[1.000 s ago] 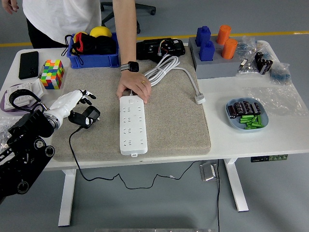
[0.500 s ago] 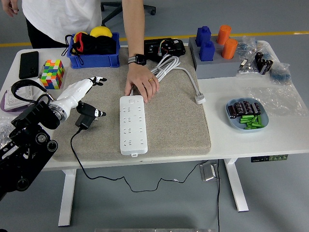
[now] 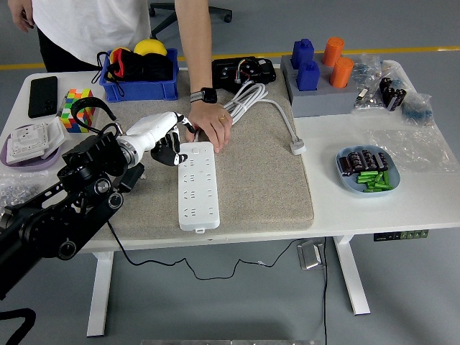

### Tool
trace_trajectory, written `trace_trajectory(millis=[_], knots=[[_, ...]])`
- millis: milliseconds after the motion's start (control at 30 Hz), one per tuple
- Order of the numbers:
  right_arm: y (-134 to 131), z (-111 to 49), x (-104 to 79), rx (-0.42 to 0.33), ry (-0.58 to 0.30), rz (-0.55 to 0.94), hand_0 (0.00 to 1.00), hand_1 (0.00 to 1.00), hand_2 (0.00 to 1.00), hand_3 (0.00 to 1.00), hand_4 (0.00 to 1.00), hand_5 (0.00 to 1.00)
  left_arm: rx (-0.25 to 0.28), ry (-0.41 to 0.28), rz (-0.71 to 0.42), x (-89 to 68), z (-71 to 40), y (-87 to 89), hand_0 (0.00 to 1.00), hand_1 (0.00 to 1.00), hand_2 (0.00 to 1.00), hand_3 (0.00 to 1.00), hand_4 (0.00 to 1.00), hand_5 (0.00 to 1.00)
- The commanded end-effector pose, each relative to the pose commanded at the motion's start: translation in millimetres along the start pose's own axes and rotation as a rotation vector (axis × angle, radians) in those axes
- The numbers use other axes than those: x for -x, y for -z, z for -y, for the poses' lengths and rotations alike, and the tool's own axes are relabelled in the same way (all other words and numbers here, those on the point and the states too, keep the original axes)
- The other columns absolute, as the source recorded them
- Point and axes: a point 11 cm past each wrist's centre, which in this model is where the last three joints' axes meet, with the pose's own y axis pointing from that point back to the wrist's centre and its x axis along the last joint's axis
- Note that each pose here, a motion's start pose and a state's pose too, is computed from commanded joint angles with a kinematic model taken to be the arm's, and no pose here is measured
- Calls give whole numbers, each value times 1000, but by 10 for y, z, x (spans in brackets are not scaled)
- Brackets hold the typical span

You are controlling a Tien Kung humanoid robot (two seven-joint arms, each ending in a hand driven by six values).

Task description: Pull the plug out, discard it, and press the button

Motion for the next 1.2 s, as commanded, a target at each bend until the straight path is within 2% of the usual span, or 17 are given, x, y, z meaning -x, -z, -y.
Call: trace_trajectory(millis=[67,100,200,467,500,767,1200], knots=[[-2,1,5,1,1,0,749,701,709,723,772,627,-19,13,5,27,33,26,253,217,239,669,296,2],[-2,1,7,1,2,0,749,701,710,723,772,627,-27,18,4,41,48,39,209,171,202,662,253,2],[6,1,11,-1,2,0,749,701,710,723,772,627,-63,32,15,95,87,83,209,171,202,662,253,2],[6,0,7,-1,2,0,748,701,710,723,772,629,-59,66,22,213,130,-6,201,157,198,673,239,2],[4,0,6,-1,1,0,748,701,709,723,771,628,-58,70,23,227,136,-19,177,140,179,690,194,2],[8,1,6,-1,2,-1,749,701,709,724,772,629,-51,85,43,282,181,-107,176,133,172,703,183,2],[21,0,3,-3,1,-1,748,701,709,724,771,630,-96,88,74,297,266,-52,155,122,164,708,160,2]])
